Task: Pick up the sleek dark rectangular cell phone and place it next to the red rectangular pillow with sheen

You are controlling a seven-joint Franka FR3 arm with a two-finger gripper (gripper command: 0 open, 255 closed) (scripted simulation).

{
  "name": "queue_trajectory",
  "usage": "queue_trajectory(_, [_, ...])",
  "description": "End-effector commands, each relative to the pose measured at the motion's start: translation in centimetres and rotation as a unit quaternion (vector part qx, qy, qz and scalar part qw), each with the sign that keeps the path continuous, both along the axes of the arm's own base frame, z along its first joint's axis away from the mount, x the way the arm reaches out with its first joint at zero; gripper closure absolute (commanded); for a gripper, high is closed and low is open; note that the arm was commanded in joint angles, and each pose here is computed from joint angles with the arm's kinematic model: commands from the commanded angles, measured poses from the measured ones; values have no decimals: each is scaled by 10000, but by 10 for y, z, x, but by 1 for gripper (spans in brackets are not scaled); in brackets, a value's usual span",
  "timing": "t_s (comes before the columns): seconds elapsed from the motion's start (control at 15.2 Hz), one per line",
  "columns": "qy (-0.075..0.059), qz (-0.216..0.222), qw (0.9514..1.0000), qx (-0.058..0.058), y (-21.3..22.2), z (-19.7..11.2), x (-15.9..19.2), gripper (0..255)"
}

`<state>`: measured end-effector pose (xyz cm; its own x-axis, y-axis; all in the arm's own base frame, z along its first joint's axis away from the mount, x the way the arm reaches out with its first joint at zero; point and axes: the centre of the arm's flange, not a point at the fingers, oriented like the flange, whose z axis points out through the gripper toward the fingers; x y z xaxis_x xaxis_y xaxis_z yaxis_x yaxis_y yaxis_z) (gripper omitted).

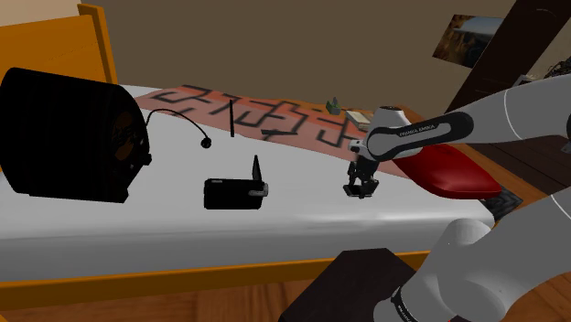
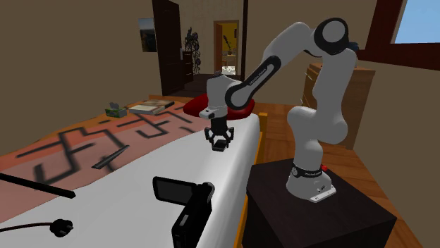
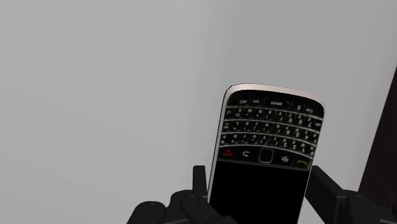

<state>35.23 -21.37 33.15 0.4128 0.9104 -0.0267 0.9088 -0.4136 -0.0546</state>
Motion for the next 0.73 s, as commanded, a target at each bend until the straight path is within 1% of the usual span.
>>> queue_trajectory(0.0, [14, -1, 10000, 5, 0, 4, 0, 255])
queue_trajectory(0.66, [14, -1, 10000, 5, 0, 57, 0, 255])
